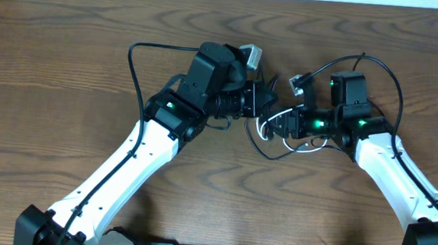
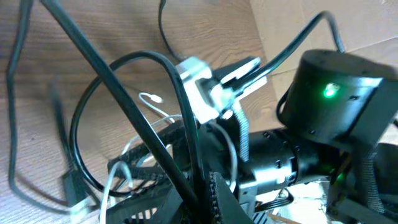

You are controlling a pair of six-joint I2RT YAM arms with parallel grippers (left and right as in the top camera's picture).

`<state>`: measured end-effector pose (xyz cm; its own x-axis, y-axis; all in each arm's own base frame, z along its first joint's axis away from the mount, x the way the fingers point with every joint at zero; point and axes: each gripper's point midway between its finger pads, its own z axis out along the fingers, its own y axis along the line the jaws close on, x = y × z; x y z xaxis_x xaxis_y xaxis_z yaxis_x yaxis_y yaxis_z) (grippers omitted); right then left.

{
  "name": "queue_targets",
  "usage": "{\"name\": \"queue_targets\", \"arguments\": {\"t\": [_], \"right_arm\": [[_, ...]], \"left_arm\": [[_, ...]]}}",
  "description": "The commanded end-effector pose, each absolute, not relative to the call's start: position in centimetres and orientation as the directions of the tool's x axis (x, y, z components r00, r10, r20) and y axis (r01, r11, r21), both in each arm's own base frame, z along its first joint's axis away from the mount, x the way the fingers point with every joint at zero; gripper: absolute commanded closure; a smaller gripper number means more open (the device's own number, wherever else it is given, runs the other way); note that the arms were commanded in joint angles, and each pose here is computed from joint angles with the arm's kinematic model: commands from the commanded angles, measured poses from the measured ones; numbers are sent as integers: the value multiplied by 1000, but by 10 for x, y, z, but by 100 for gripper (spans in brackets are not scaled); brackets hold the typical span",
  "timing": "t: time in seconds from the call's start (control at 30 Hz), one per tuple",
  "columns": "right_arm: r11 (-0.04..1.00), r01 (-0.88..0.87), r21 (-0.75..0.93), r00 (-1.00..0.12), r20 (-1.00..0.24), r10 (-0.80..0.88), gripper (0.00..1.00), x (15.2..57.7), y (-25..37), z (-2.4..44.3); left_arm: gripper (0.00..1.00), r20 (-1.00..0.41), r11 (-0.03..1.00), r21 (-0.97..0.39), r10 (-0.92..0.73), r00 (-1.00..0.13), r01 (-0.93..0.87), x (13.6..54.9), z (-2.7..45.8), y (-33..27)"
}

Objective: Untangle cables

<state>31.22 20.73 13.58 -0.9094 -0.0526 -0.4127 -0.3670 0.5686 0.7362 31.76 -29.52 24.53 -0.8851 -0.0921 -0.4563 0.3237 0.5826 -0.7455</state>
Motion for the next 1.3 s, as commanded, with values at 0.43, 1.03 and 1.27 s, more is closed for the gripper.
{"name": "queue_targets", "arguments": {"t": [0.43,1.03,1.27], "right_arm": [[962,-37,270,-927,-369,68,99,333,110,71],[876,-164,453,-959,-283,-33,54,304,150,76],[877,-161,453,-961,-276,-34,54,302,150,76]], "left_arm": [[92,-423,635,-714,-56,-904,295,311,234,-275],[34,-483,945,-326,-141,-864,28,342,174,-173],[34,-326,945,-325,-96,-941,16,329,123,-182]]}}
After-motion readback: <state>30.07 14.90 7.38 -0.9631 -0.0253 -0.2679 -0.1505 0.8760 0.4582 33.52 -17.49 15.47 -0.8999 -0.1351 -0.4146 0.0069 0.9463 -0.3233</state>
